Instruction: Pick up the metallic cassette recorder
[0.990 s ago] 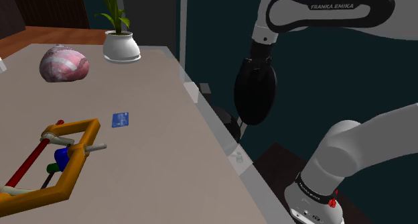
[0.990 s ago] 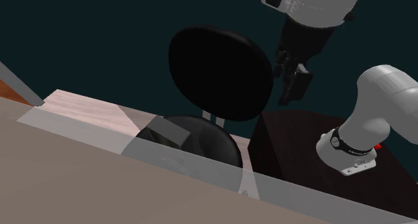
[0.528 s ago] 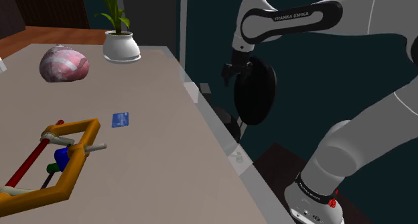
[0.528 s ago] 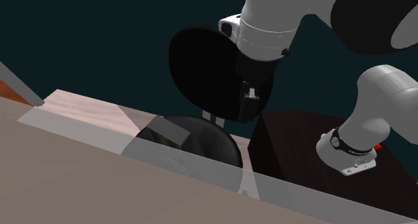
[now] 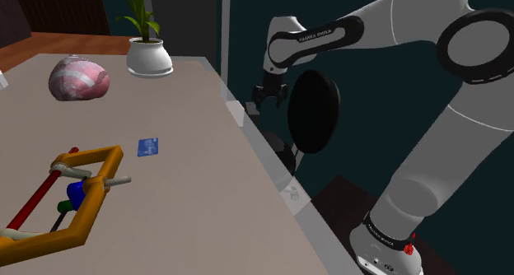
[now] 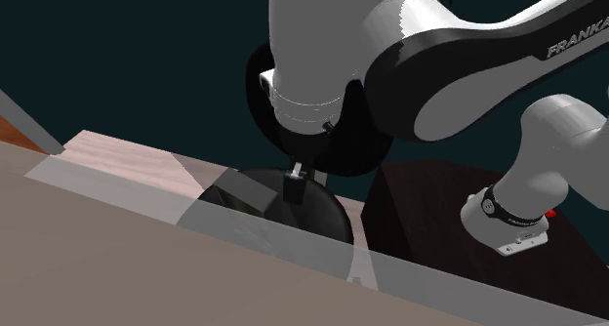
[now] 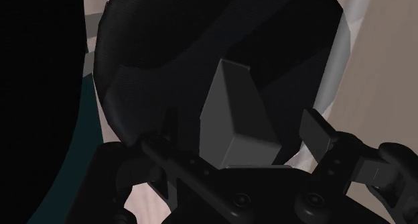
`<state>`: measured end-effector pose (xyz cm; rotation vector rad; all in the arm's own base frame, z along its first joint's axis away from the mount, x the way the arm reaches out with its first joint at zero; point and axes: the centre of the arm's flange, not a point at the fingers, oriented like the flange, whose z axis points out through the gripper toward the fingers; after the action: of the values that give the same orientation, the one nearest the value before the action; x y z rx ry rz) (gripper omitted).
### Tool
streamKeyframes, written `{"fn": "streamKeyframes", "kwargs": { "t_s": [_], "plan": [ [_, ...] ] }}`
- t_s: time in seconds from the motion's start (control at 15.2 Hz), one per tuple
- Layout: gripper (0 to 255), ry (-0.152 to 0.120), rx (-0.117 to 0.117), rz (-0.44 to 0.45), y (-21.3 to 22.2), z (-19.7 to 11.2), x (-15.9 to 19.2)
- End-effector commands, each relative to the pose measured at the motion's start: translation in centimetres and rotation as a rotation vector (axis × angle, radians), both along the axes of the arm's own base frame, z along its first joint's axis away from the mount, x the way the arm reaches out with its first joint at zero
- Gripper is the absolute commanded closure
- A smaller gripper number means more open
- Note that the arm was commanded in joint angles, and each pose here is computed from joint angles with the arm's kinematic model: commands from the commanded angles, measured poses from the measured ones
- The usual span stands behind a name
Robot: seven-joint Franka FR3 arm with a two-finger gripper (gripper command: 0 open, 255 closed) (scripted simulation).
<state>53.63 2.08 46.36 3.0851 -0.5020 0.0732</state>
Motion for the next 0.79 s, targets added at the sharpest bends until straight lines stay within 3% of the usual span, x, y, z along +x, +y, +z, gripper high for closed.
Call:
{"fn": "streamKeyframes", "kwargs": {
  "t_s": [0.0,0.26,0.73],
  "plan": [
    [0,-0.004,0.001,-0.019,0.5,-1.4,2.3],
    [0,-0.010,0.001,-0.055,0.6,-4.1,6.7],
    [0,-0.010,0.001,-0.055,0.6,-7.8,6.7]
  ]
}}
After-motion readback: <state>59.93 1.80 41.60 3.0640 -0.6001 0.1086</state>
